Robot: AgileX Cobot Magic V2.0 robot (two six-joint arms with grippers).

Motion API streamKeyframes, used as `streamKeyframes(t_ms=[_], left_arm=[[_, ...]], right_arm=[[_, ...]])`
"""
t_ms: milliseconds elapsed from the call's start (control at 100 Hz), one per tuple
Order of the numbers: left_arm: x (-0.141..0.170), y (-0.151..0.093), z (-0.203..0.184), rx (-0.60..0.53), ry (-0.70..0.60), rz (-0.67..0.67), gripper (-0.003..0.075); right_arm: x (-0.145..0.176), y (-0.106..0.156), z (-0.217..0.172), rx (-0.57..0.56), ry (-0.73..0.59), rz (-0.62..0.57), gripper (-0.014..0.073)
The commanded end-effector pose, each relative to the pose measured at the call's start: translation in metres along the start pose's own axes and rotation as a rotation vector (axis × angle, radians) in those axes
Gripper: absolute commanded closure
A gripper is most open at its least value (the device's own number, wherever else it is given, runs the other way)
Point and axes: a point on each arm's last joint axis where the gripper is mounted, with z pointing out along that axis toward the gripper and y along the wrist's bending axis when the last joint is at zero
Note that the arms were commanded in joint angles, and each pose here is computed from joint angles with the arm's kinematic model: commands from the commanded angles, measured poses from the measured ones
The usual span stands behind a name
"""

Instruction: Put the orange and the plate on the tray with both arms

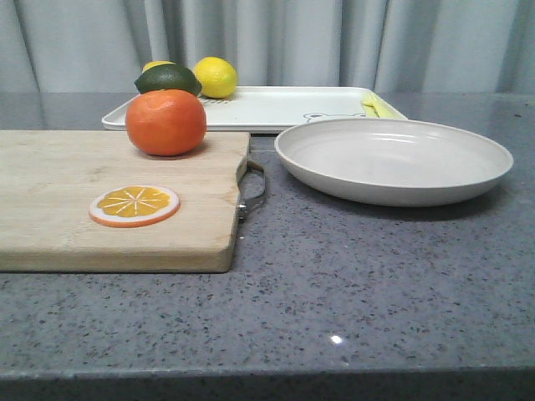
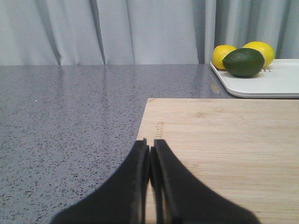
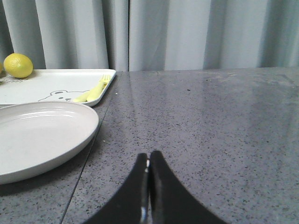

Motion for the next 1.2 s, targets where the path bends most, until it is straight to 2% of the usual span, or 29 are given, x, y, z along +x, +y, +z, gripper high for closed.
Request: streamKeyframes(t_ms=[0, 140, 370, 540, 680, 810, 1190], left_arm=[[-0.001, 0.001, -0.002, -0.003, -0.086, -0.011, 0.0739], [-0.001, 0.001, -0.002, -0.004, -0.09, -0.011, 0.0739], [-0.003, 0.001, -0.002, -0.005, -0.11, -0.011, 0.0739], [-0.003, 0.001, -0.002, -0.005, -0.11, -0.011, 0.0739], [-0.007, 0.001, -0.002, -0.004, -0.121, -0.015, 0.0739], [-0.019, 0.0, -0.002, -0.001, -0.124, -0.034, 0.0739], [-0.08, -0.003, 0.021, -0.006, -0.088, -0.034, 0.0739]], right_arm=[[-0.009, 0.001, -0.002, -0.005, -0.107, -0.013, 0.0663], [-0.011, 0.001, -0.002, -0.006, -0.125, -0.014, 0.0663], [-0.02, 0.002, -0.004, -0.015, -0.229, -0.014, 0.0663], [-0.021, 0.002, -0.004, -0.016, -0.239, -0.014, 0.0663], [-0.023, 0.002, -0.004, -0.013, -0.208, -0.014, 0.0658], [-0.033, 0.003, -0.003, -0.005, -0.113, -0.013, 0.0654], [-0.079, 0.007, 0.03, 0.009, 0.048, -0.013, 0.0654]])
